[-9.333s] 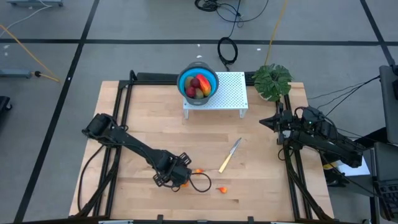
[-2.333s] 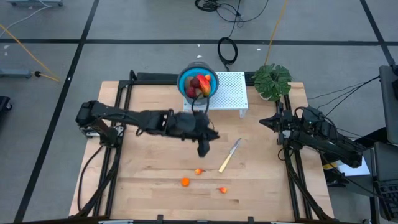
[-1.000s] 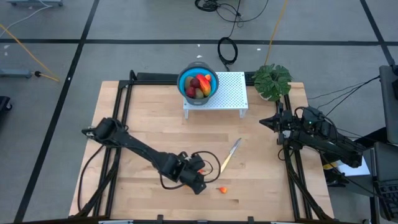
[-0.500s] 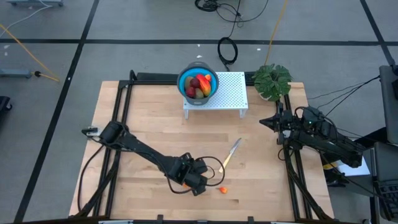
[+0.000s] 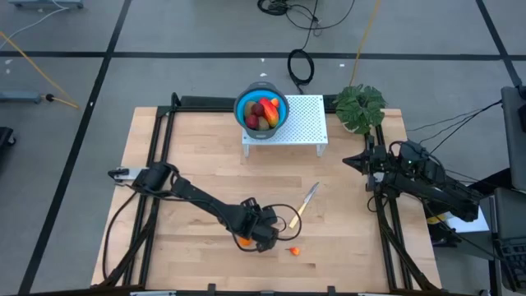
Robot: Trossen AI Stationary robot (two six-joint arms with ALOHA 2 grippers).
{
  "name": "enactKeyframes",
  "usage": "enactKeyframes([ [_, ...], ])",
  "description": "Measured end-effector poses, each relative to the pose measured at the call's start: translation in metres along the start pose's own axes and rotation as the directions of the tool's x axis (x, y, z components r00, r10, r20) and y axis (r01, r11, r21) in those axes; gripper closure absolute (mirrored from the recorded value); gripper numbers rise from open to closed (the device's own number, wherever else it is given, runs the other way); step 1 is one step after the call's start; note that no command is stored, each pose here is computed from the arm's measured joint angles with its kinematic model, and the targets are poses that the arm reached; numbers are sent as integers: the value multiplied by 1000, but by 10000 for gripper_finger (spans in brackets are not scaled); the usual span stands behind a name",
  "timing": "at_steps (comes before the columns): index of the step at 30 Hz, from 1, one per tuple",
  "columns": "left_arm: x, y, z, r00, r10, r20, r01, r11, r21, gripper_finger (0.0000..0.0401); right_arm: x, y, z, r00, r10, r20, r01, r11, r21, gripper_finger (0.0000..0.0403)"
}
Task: Pick & Place Fruit
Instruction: Put the orange peach into the blue strainer bowl on the shelf
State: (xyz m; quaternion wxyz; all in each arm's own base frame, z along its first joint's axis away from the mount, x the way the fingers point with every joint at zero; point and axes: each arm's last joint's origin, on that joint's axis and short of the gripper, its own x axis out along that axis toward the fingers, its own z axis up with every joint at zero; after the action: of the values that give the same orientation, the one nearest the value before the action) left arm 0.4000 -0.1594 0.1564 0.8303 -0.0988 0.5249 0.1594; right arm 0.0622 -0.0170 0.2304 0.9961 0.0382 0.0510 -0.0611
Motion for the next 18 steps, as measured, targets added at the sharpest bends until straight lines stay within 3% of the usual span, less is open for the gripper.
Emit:
enactKeyframes([
  [8, 5, 3, 1, 999, -21, -45, 24, 997, 70, 107, 0, 0, 0, 1000, 0, 0, 0, 1000, 0, 399],
  [18, 11, 5, -6, 998, -23, -60, 29, 996, 88, 175, 0, 0, 0, 1000, 0, 0, 0, 1000, 0, 399],
])
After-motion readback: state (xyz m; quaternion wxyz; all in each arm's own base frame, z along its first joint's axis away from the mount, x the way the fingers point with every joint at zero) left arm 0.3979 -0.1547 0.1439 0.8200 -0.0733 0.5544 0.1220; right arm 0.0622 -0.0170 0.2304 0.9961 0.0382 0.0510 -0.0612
